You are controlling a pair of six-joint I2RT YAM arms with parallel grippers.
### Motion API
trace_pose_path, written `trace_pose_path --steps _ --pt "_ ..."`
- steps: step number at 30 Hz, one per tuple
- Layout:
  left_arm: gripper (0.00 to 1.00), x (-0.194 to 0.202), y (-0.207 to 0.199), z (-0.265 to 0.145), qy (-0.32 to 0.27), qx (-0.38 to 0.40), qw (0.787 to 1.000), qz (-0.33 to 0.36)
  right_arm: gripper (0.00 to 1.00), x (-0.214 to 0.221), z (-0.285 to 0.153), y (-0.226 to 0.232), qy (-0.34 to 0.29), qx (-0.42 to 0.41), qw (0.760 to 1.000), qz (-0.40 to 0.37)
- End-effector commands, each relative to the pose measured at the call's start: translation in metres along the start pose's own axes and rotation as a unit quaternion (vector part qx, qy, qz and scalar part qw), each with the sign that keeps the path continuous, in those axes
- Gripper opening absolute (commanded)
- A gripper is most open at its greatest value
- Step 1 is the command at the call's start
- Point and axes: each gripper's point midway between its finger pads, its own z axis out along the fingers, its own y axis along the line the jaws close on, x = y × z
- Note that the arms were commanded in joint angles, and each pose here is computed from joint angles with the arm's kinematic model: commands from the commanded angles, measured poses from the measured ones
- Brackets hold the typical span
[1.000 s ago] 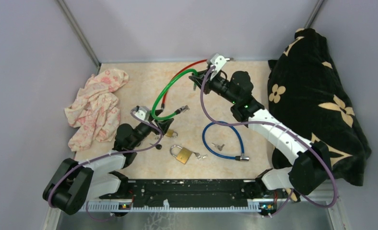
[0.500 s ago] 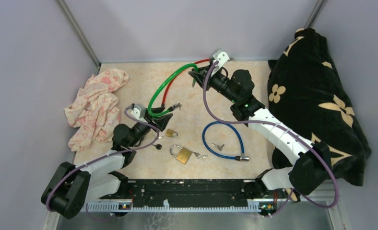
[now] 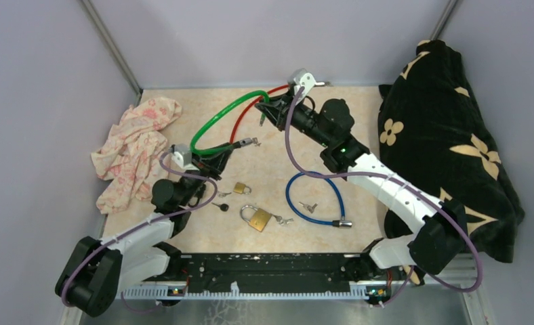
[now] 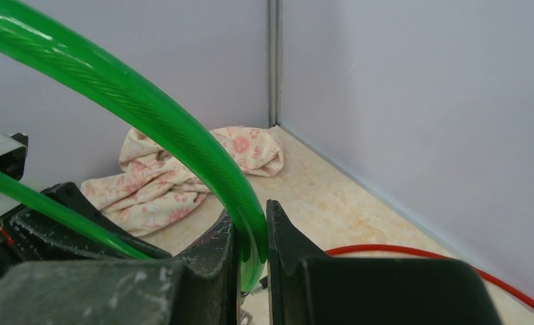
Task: Lock with the key
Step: Lock the lock.
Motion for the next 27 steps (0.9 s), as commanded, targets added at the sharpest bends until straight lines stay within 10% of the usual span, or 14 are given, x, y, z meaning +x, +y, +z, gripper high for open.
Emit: trace_pose_path --steps 1,10,27 --pt "0.0 -0.06 -0.006 0.004 -0.11 -0.003 0.994 0.014 0.0 -0.056 0.012 0.036 -0.078 -0.061 0.995 0.01" --pt "0.0 -0.14 -0.041 -0.015 -0.25 0.058 0.965 0.052 0.0 -0.104 0.033 0.1 -0.148 -0.201 0.968 0.005" --pt "0.0 -0.142 -0.006 -0.013 -0.266 -0.032 0.96 -0.082 0.0 -0.081 0.054 0.12 -0.137 -0.214 0.964 -0.078"
